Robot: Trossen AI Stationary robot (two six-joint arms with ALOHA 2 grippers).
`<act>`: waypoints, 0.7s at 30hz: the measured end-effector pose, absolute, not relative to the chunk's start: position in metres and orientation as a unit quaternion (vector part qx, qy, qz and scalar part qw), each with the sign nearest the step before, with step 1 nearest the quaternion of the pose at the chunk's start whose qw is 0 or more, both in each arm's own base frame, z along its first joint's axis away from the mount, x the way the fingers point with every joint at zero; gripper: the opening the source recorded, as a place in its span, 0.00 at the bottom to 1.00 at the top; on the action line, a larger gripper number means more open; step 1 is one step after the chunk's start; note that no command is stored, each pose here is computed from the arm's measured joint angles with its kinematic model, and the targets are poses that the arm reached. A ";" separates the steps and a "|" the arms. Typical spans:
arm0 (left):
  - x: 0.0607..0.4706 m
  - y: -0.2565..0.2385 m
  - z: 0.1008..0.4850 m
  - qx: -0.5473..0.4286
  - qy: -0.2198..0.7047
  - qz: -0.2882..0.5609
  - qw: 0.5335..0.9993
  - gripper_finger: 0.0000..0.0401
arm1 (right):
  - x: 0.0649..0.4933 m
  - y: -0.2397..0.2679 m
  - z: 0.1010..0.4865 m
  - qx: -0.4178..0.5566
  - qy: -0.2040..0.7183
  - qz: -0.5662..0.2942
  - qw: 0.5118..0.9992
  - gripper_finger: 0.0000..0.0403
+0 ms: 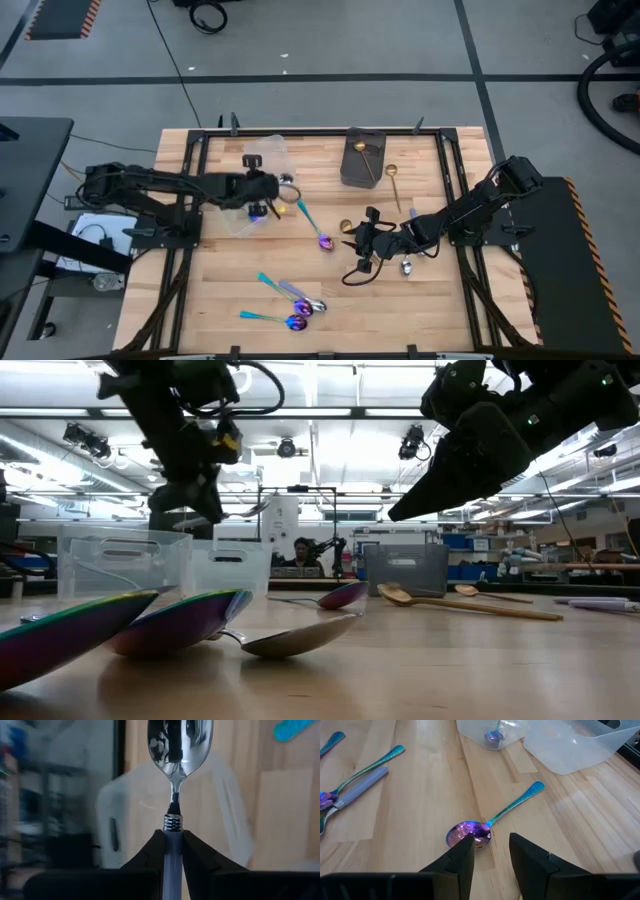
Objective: Sort silverware by color (type)
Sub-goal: Put the purple spoon into the right transparent bin
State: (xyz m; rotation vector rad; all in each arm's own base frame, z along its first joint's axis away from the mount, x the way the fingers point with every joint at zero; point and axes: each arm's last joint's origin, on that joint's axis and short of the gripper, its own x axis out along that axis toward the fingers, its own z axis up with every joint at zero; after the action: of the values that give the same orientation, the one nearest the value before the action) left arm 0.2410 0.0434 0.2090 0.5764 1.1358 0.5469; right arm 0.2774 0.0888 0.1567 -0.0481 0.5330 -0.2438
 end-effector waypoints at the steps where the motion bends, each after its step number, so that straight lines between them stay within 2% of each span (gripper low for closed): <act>1: 0.242 0.050 0.210 0.240 0.516 0.257 0.781 0.12 | 0.277 0.089 0.157 -0.024 0.262 -0.120 0.957 0.33; 10: 0.237 0.094 0.212 0.052 0.460 0.294 0.836 0.12 | 0.278 0.089 0.157 -0.021 0.261 -0.119 0.958 0.33; 16: 0.229 0.116 0.212 -0.077 0.421 0.328 0.842 0.12 | 0.278 0.089 0.157 -0.021 0.261 -0.119 0.958 0.33; 21: 0.223 0.128 0.212 -0.142 0.402 0.349 0.835 0.12 | 0.276 0.089 0.155 -0.023 0.271 -0.118 0.955 0.33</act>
State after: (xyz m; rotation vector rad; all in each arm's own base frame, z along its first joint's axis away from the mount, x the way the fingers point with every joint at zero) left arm 0.2233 0.1278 0.2123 -0.3001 0.8508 0.7388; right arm 0.2763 0.0891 0.1553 -0.0474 0.5507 -0.2391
